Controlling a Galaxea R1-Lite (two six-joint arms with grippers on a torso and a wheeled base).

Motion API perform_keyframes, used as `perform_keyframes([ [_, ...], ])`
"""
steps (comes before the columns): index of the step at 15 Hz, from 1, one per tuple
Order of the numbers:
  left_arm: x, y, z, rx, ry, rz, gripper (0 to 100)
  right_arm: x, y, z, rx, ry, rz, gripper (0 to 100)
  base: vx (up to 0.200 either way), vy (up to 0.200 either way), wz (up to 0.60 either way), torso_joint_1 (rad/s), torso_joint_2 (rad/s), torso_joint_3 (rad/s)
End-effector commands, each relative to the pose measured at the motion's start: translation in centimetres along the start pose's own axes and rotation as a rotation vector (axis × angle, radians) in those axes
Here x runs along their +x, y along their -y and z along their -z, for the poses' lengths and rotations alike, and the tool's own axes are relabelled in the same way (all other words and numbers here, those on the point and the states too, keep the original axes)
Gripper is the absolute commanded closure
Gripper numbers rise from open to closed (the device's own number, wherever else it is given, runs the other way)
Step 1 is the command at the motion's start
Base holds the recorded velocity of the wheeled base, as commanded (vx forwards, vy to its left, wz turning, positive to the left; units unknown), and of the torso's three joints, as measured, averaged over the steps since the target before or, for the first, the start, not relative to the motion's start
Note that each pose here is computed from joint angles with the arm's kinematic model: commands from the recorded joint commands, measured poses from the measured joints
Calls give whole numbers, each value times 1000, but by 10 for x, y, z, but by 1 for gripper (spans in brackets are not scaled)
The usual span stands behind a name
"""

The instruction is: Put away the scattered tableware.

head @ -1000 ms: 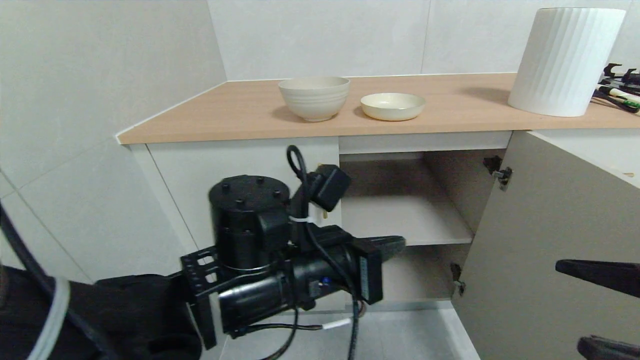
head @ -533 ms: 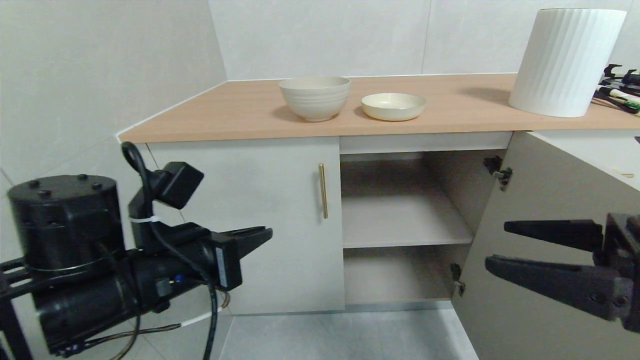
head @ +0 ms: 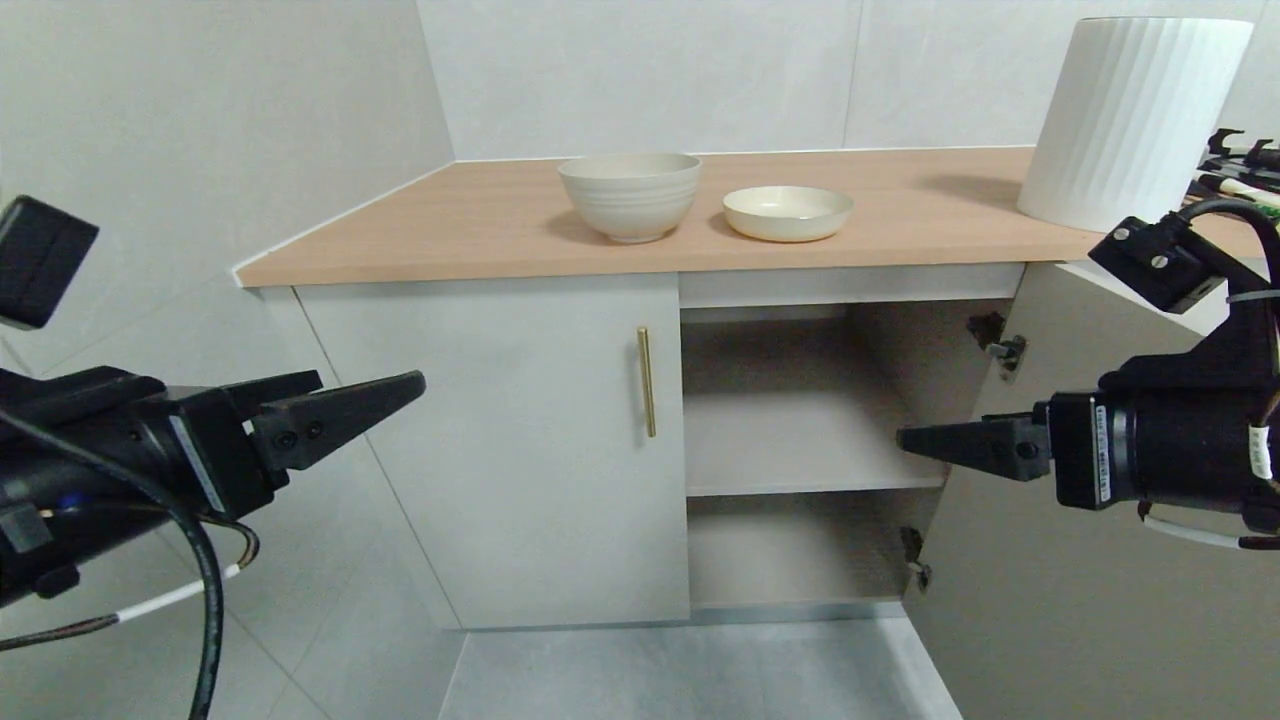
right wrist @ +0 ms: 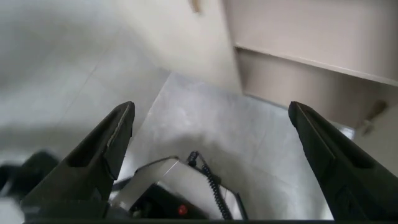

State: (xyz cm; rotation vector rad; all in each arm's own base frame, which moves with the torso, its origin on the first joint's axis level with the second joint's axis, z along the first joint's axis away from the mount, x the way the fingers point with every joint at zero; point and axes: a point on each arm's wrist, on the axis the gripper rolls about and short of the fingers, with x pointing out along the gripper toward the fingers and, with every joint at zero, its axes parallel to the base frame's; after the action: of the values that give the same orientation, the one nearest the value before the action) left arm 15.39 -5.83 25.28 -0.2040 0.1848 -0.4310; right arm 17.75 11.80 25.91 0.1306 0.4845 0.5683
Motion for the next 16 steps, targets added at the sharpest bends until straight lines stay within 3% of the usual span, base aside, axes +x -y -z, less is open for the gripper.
perform_keyframes([
  [1, -3, 1, -2, 1, 15, 2, 0, 1, 0, -1, 4, 1, 5, 0, 0, 0, 0, 0, 0, 0],
  [5, -2, 0, -3, 0, 13, -1, 0, 0, 0, 0, 4, 1, 6, 0, 0, 0, 0, 0, 0, 0],
  [16, 0, -1, -2, -5, 7, -4, 0, -13, 0, 6, -4, 13, -34, 0, 200, 0, 0, 1, 1, 2],
])
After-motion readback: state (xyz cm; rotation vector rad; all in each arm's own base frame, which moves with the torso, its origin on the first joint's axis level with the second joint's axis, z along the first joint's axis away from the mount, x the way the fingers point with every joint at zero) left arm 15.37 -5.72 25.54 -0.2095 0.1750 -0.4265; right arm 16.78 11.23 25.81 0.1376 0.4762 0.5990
